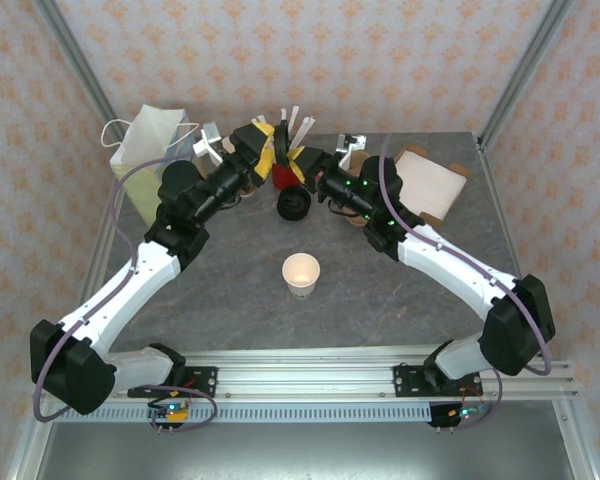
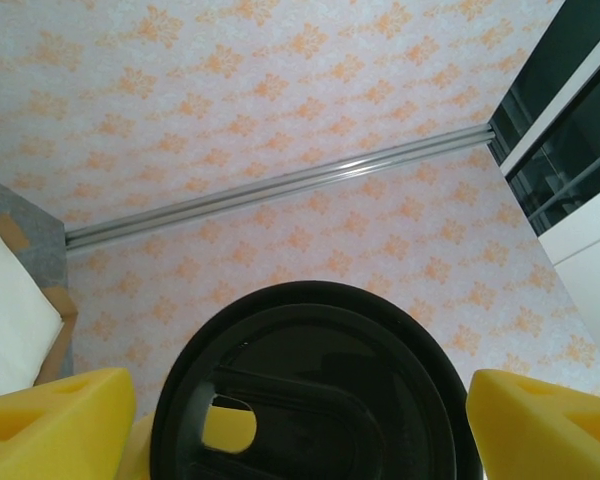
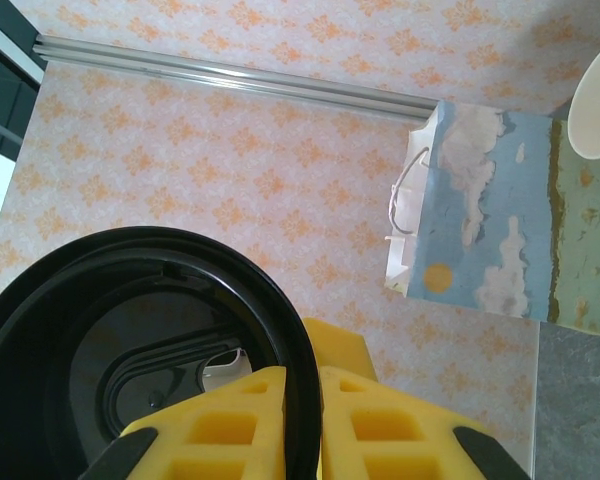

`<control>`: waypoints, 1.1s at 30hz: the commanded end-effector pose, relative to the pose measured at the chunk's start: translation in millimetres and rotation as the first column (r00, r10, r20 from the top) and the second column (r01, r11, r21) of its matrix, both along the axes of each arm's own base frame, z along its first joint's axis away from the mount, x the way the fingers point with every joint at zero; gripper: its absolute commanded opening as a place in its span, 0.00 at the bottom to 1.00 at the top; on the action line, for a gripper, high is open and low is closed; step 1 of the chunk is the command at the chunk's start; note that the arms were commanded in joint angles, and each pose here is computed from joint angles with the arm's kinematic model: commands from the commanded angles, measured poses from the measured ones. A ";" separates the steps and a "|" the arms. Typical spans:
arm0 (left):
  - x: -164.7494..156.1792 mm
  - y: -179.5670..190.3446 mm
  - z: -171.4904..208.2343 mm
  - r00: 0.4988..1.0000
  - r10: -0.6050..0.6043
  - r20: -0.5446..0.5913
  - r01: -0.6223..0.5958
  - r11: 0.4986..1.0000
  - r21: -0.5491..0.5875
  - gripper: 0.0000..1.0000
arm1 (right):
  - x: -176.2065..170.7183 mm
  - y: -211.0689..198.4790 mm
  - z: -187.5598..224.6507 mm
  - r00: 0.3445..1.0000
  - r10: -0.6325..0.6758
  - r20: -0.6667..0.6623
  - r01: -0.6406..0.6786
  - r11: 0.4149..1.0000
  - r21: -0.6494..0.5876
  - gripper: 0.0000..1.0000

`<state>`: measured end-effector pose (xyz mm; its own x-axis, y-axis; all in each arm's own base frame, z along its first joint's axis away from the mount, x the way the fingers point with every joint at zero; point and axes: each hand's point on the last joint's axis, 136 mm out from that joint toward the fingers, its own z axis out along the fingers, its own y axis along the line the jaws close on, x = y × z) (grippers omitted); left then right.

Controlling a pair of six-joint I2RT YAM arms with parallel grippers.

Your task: Pack the takeout coffee

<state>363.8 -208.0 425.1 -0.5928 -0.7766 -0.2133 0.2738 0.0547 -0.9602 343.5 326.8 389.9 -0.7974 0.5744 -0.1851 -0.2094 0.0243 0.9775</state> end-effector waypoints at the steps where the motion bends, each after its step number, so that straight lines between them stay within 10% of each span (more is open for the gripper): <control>1: -7.7 -1.2 28.7 0.996 -0.032 0.086 0.033 0.999 -0.011 0.88 | -6.7 5.5 27.3 0.997 0.033 0.065 -0.036 0.998 0.046 0.15; 33: -3.2 -4.5 10.4 0.999 -0.040 0.027 0.040 0.999 -0.005 0.79 | -3.3 8.7 27.0 0.998 0.028 0.062 -0.031 0.998 0.050 0.14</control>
<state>363.5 -213.1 425.8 -0.6153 -0.7582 -0.2157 0.2751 0.0499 -0.9601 344.6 332.5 390.0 -0.8053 0.5627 -0.1866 -0.2124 0.0201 0.9770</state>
